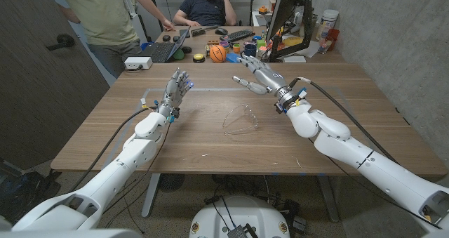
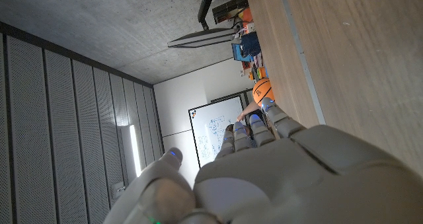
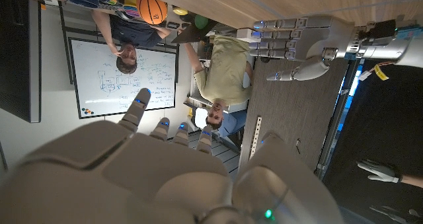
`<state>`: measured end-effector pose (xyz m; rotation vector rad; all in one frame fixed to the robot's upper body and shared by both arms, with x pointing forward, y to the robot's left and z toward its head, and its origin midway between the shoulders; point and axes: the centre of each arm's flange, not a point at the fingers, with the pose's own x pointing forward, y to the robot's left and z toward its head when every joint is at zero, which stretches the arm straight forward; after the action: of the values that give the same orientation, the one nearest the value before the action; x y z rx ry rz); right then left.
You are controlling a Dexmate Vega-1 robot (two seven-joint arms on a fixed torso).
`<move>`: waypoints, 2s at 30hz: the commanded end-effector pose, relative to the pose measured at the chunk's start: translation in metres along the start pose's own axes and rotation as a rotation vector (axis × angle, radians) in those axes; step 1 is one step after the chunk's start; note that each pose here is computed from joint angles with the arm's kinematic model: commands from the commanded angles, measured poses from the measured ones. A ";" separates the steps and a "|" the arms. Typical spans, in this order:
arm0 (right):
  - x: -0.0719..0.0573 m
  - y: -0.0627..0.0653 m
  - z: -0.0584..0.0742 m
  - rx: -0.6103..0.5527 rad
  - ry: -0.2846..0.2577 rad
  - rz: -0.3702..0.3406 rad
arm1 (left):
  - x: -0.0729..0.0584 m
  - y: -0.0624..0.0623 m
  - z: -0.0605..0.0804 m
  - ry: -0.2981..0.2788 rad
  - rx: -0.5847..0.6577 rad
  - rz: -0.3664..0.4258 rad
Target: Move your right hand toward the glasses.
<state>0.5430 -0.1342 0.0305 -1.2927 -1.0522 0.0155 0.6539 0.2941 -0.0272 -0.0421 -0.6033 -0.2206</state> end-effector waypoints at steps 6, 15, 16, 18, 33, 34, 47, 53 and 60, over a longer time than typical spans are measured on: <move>0.005 0.015 0.014 -0.171 -0.021 0.082 | -0.002 0.000 0.001 -0.003 0.003 -0.001; 0.004 0.029 0.019 -0.204 -0.042 0.145 | -0.004 0.000 0.000 0.001 0.003 -0.002; 0.004 0.030 0.020 -0.212 -0.044 0.150 | -0.004 0.000 0.000 0.001 0.003 -0.003; 0.004 0.033 0.021 -0.226 -0.046 0.165 | -0.004 0.000 0.000 0.000 0.003 -0.003; 0.005 0.051 0.021 -0.267 -0.037 0.253 | -0.008 0.000 0.000 -0.001 0.002 -0.009; 0.005 0.052 0.020 -0.266 -0.034 0.259 | -0.008 0.000 0.000 0.000 0.002 -0.009; 0.008 0.067 0.004 -0.276 0.015 0.340 | -0.014 0.003 0.000 -0.005 0.002 -0.005; 0.008 0.068 -0.002 -0.269 0.033 0.366 | -0.013 0.003 0.000 -0.005 0.002 -0.005; 0.008 0.069 -0.005 -0.266 0.046 0.382 | -0.011 0.003 -0.001 -0.002 0.002 -0.008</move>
<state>0.5802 -0.1059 -0.0156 -1.7081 -0.8217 0.1218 0.6448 0.2987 -0.0344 -0.0385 -0.6075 -0.2267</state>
